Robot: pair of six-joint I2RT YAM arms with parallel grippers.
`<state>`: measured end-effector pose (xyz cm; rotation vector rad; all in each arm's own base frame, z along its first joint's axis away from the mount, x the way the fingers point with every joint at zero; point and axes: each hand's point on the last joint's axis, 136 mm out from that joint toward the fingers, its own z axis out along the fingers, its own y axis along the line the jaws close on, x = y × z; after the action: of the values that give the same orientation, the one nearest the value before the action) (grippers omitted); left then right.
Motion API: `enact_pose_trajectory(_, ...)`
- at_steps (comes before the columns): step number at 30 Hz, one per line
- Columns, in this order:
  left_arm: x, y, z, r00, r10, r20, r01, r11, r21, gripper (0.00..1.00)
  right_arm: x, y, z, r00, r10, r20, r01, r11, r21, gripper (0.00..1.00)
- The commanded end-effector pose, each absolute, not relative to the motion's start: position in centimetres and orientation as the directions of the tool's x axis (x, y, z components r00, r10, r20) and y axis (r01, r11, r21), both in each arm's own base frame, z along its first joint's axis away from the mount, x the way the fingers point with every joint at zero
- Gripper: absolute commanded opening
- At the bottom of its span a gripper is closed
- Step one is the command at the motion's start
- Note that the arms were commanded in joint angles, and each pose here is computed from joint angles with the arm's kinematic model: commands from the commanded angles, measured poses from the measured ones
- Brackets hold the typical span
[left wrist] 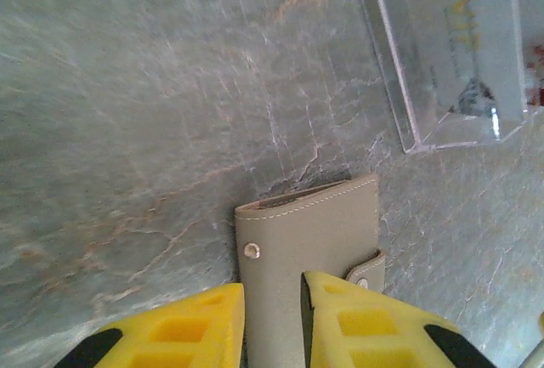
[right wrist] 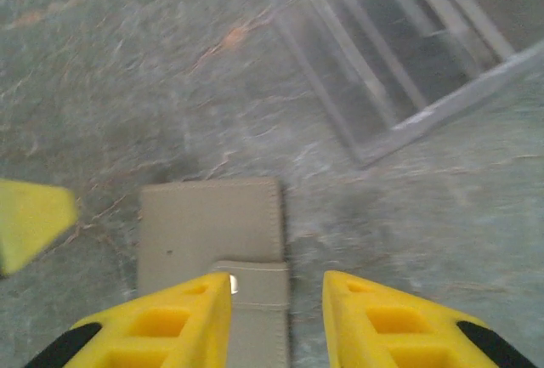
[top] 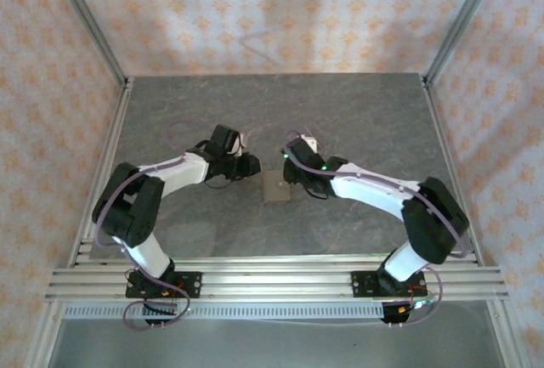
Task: Put the credit cards into the card holder
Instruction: Open the button on the card holder.
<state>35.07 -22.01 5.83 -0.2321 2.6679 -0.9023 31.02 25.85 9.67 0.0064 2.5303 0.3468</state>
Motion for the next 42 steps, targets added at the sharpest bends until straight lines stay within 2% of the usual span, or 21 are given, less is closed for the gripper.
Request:
enact_pose_trajectory(1, 36.2, -24.5, 7.3, -0.94, -0.226, -0.255, 0.007, 0.735, -0.678, 0.24, 31.1, 27.4, 8.6, -0.854, 0.055, -0.517, -0.093, 0.963, 0.255, 0.35)
enact_pose_trajectory(5, 36.0, -25.1, 6.0, -0.949, -0.208, -0.237, 0.006, 0.74, -0.673, 0.23, 31.1, 28.3, 7.0, -0.869, 0.007, -0.495, -0.113, 0.971, 0.213, 0.38)
enact_pose_trajectory(17, 34.8, -24.1, 2.0, -0.963, -0.206, -0.175, -0.068, 0.811, -0.582, 0.2, 31.2, 29.5, 4.0, -0.888, -0.09, -0.451, -0.152, 0.983, 0.103, 0.38)
enact_pose_trajectory(34, 34.2, -24.2, 1.1, -0.966, -0.197, -0.166, -0.071, 0.824, -0.562, 0.19, 28.2, 27.0, -1.0, -0.922, -0.164, -0.35, -0.161, 0.986, -0.038, 0.38)
enact_pose_trajectory(37, 34.1, -24.3, 0.9, -0.968, -0.193, -0.162, -0.071, 0.827, -0.558, 0.18, 27.9, 26.6, -1.2, -0.919, -0.181, -0.35, -0.166, 0.983, -0.074, 0.36)
enact_pose_trajectory(42, 34.1, -24.2, 0.6, -0.968, -0.194, -0.156, -0.079, 0.833, -0.547, 0.18, 27.5, 26.3, -1.0, -0.906, -0.217, -0.364, -0.174, 0.974, -0.148, 0.21)
